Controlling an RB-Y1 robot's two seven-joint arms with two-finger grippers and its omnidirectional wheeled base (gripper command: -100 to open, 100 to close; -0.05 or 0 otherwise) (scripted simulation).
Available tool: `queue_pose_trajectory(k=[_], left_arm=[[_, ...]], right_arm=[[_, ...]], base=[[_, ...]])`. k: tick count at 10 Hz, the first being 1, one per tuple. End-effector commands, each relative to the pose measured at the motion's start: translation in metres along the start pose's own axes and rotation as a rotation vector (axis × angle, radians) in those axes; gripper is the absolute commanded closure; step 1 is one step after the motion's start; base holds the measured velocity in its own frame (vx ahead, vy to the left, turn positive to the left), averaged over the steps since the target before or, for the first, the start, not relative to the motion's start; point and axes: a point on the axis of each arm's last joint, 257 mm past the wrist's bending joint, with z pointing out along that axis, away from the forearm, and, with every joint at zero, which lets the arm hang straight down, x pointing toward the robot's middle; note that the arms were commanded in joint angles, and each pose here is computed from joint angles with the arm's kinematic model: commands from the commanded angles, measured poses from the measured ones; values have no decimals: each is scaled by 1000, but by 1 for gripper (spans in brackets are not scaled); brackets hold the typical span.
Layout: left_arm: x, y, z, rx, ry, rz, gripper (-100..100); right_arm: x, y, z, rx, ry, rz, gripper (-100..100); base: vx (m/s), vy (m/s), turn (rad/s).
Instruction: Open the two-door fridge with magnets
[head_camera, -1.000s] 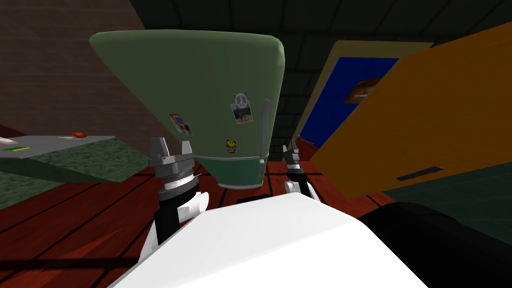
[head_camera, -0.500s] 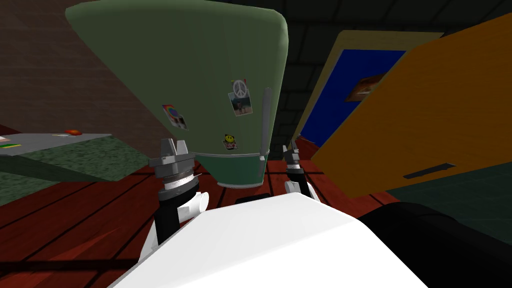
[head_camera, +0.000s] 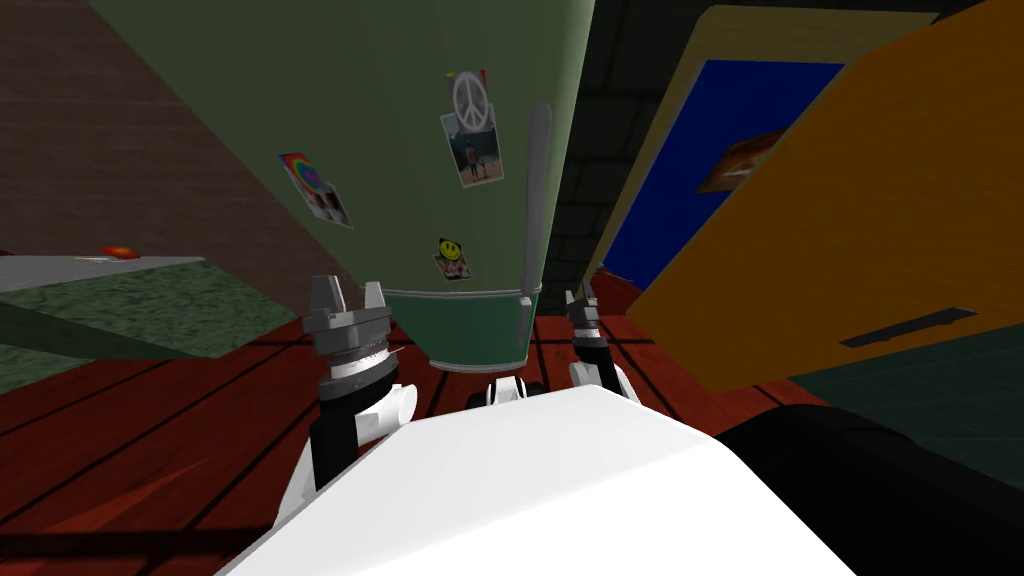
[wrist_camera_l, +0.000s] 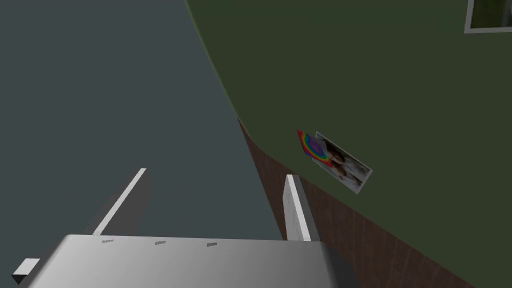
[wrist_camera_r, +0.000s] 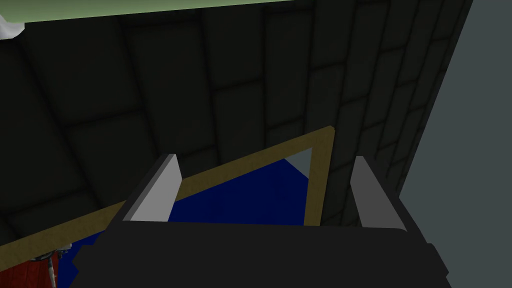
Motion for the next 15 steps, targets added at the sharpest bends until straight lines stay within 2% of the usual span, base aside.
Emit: queue_pose_trajectory(k=[1, 4, 7, 12, 15], left_arm=[[11, 9, -2, -8, 66, 15, -100], [20, 26, -8, -27, 117, 30, -100], [25, 44, -15, -51, 144, 41, -100], [30, 73, -27, -91, 151, 48, -100], [34, 98, -39, -129, 148, 49, -100]], right_arm=[[0, 0, 0, 0, 0, 0, 0], [0, 0, 0, 0, 0, 0, 0], [0, 0, 0, 0, 0, 0, 0], [0, 0, 0, 0, 0, 0, 0], [0, 0, 0, 0, 0, 0, 0]], base=[[4, -60, -13], [11, -80, -17], [4, -95, -17], [6, -89, -18], [25, -120, -26]])
